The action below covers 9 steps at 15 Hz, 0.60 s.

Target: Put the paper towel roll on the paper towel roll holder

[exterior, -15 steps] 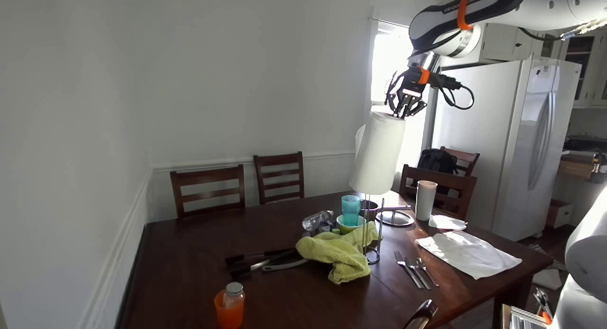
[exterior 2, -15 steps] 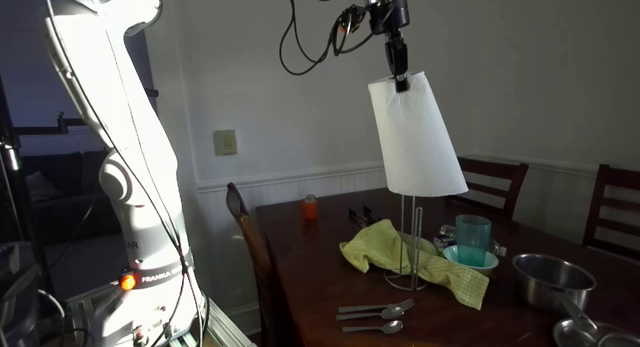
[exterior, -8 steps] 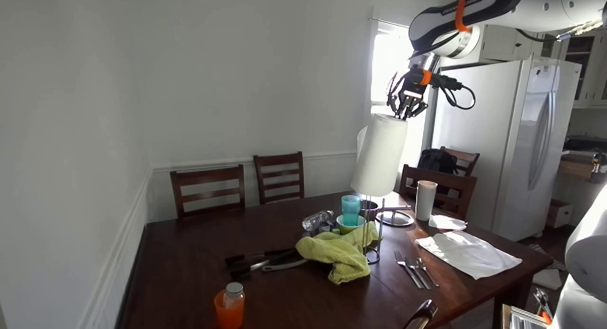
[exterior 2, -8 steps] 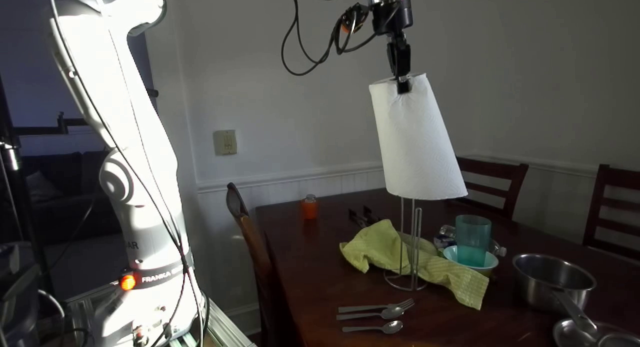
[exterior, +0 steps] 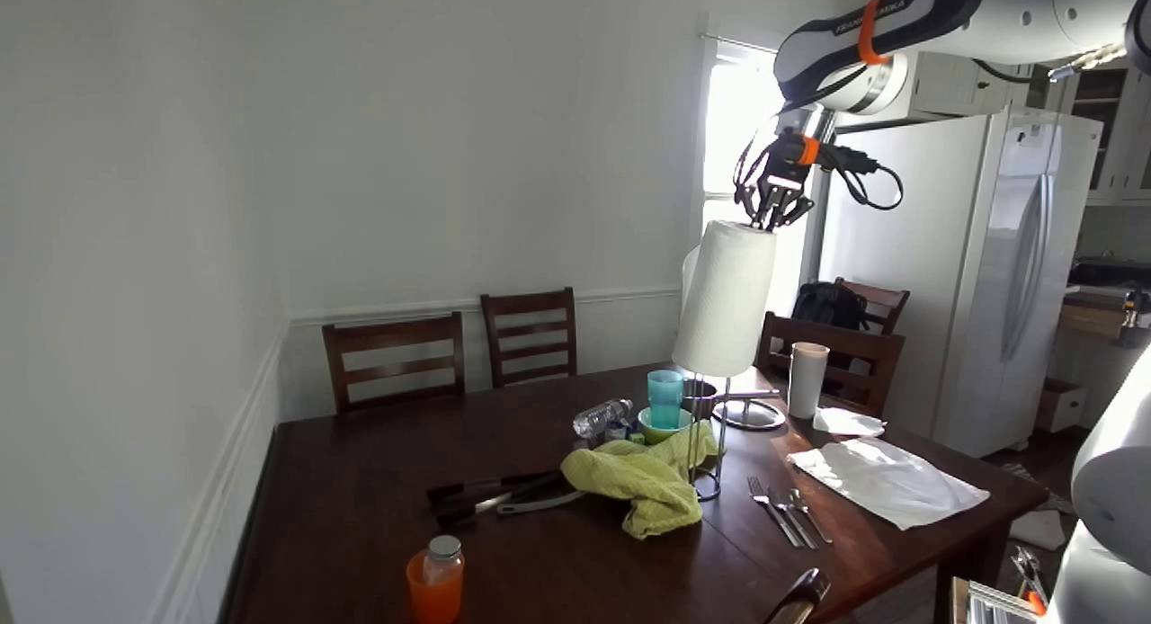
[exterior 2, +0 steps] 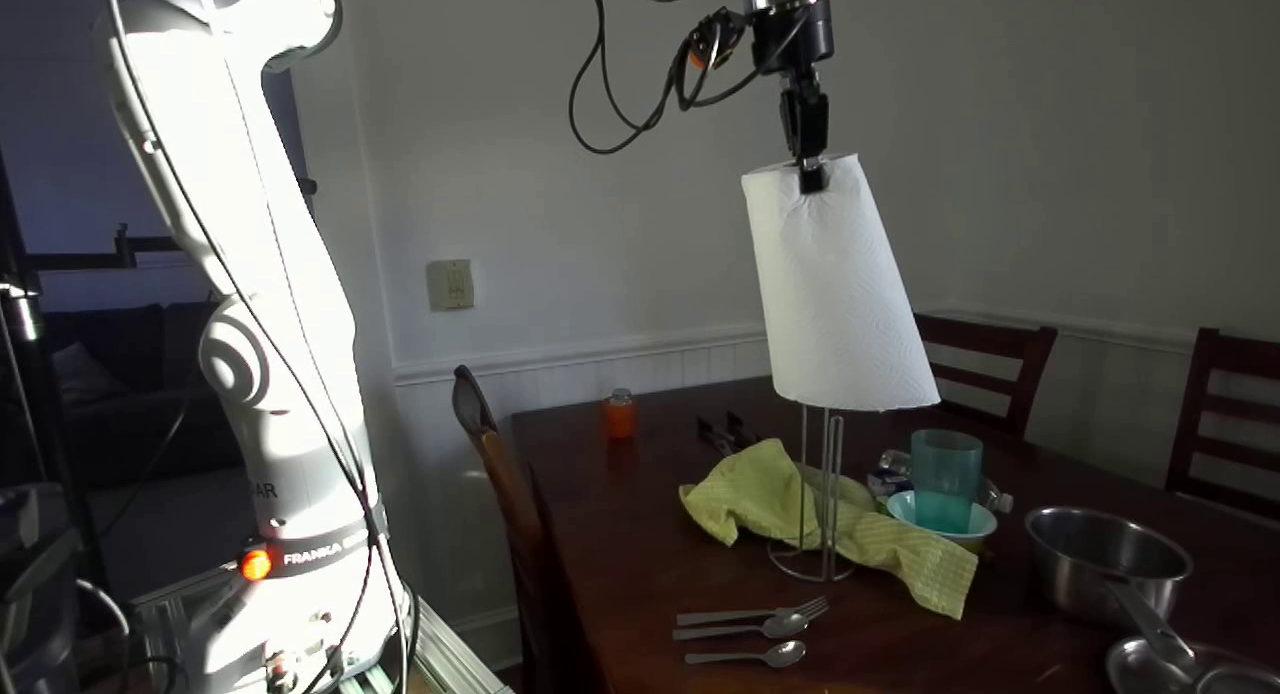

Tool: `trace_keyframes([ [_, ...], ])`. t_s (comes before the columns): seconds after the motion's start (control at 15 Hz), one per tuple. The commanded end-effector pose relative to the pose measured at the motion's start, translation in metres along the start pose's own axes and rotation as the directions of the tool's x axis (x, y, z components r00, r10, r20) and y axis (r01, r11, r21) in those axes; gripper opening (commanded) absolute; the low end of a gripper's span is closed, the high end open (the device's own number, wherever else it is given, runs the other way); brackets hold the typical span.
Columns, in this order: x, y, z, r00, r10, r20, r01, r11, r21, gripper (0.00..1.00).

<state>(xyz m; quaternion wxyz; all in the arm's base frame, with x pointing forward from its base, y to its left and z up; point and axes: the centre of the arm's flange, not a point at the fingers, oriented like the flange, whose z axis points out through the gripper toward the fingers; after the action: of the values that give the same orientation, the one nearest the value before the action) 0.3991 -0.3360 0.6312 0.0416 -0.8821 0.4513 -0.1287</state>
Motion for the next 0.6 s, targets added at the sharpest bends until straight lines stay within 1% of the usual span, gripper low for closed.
trace_keyframes([
  [0.0, 0.011, 0.004, -0.014, 1.0, 0.001, -0.026, -0.001, 1.0, 0.02, 0.04],
  [0.27, 0.011, 0.001, 0.0, 1.0, 0.0, -0.002, 0.0, 1.0, 0.03, 0.04],
  [0.53, 0.012, 0.0, 0.022, 0.999, -0.003, 0.036, 0.003, 1.0, 0.005, 0.04],
])
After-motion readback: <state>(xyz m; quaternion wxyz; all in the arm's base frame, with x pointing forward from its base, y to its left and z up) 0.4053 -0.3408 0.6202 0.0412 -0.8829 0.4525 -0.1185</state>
